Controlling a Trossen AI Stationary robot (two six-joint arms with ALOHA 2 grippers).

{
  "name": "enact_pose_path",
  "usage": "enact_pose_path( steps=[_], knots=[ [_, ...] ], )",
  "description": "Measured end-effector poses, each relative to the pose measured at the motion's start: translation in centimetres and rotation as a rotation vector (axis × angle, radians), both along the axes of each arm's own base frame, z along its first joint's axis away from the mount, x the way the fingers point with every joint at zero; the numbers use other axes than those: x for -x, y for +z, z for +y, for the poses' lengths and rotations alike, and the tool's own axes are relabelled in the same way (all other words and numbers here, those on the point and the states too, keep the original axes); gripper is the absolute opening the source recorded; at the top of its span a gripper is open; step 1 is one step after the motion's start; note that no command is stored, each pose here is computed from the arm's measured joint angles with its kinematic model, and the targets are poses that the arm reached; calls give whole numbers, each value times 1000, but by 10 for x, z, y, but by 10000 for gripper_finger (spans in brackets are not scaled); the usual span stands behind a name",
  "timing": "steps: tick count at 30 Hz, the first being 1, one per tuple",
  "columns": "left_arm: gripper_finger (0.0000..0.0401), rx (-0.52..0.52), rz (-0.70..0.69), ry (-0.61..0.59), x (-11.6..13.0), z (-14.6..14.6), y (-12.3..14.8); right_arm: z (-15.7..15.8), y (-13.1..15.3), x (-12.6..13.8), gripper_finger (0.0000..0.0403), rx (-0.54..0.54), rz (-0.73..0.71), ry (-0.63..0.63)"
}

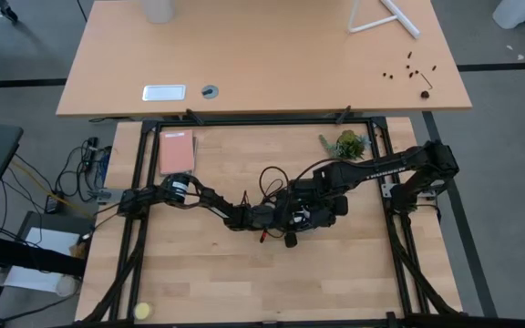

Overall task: Screw lightbulb
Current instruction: Insert the lightbulb into the lamp

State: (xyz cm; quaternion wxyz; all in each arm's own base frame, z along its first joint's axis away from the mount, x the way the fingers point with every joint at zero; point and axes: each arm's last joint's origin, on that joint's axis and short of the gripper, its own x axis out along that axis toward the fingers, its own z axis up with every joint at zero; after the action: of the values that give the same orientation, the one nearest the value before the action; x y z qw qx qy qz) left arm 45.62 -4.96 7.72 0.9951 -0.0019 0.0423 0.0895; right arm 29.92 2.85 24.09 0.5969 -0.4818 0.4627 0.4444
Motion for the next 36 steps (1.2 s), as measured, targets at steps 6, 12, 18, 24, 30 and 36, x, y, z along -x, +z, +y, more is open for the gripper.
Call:
enact_pose_path(
  steps=[6, 12, 18, 24, 30, 36],
  knots=[
    [179, 0, 0, 0, 0, 0, 0, 2, 0, 0, 360, 0, -1, 33],
    [179, 0, 0, 0, 0, 0, 0, 3, 0, 0, 309, 13, -4, 84],
    [179, 0, 0, 0, 0, 0, 0, 3, 0, 1, 261, 15, 1, 80],
    [179, 0, 0, 0, 0, 0, 0, 3, 0, 1, 273, -10, 12, -27],
    [179, -4, 1, -4, 0, 0, 0, 9, 0, 1, 275, -44, 25, -165],
    [179, -2, 0, -19, 0, -1, 0, 14, 0, 1, 273, -83, 37, -352]
  ],
)
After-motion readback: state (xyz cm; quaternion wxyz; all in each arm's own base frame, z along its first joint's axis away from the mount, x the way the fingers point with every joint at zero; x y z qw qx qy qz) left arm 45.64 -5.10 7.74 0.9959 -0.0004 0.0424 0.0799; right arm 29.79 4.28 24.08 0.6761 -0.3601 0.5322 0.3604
